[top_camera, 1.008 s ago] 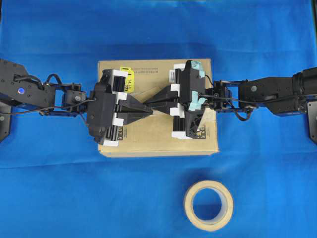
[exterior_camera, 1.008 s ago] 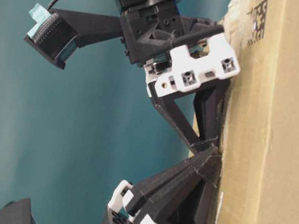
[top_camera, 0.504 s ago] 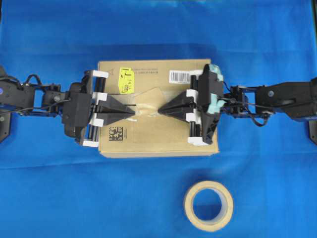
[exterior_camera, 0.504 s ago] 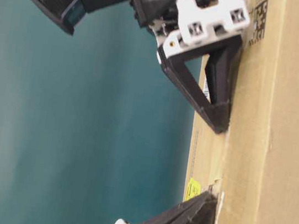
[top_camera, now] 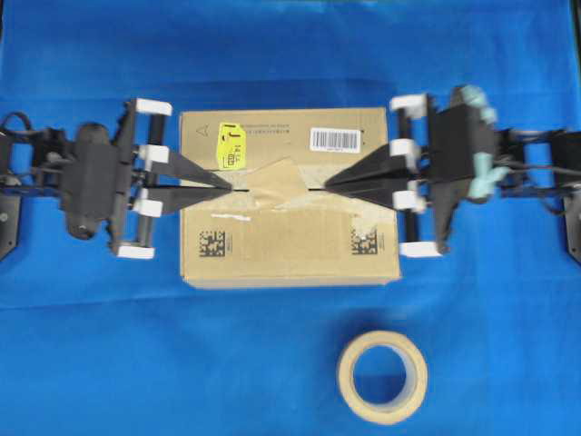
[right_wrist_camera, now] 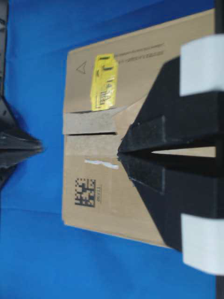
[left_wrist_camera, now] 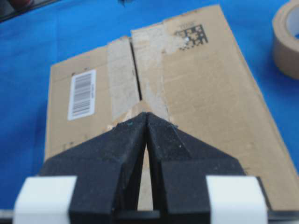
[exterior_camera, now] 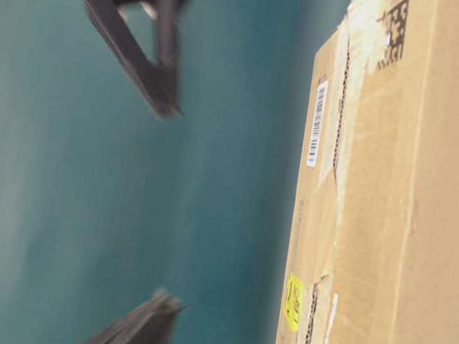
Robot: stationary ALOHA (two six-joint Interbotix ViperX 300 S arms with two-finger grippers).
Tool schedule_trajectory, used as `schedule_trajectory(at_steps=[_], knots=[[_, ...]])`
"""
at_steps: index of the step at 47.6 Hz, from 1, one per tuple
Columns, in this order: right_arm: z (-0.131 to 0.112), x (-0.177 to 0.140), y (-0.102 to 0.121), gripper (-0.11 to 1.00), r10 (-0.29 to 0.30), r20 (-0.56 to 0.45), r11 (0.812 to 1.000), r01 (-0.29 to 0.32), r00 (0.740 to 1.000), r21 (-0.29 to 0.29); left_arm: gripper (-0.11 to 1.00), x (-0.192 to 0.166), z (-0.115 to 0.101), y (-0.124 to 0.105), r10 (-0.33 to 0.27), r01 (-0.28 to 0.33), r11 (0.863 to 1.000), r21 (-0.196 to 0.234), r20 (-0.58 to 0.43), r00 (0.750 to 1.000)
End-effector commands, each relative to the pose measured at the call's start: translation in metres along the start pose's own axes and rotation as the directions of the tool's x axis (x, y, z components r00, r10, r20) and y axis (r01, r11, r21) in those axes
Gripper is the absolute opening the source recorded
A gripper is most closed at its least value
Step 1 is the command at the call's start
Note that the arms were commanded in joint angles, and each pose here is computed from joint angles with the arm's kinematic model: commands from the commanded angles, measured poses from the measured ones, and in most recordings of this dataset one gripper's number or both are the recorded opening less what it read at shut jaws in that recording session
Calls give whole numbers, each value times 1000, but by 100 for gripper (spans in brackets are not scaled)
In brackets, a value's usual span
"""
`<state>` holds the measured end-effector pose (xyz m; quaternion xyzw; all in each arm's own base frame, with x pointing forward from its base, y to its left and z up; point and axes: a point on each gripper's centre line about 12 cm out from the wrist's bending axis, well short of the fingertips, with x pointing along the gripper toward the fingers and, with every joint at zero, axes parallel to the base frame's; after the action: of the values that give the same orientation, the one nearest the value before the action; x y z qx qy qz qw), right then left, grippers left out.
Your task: Apply tape along the seams of the closed cardboard box to seal it securely.
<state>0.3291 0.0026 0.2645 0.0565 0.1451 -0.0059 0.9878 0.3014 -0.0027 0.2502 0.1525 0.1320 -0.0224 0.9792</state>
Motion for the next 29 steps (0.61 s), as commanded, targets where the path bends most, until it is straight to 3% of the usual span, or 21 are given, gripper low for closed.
schedule_trajectory(at_steps=[1,9,16,29], knots=[[11,-23,2,0,7,36,1000,-7,999,-3,2,-16,9,6,20,-19,1000,-21,27,999],[2,-70,1,0,10,50,1000,-10,999,0,2,-55,6,6,30,-28,999,-44,55,998],[-16,-109,-1,0,13,59,1000,-13,998,0,2,-93,5,5,38,-28,994,-107,92,995],[-56,-141,-6,0,14,59,1000,-15,998,1,2,-131,-28,-6,35,-16,981,-194,97,995]])
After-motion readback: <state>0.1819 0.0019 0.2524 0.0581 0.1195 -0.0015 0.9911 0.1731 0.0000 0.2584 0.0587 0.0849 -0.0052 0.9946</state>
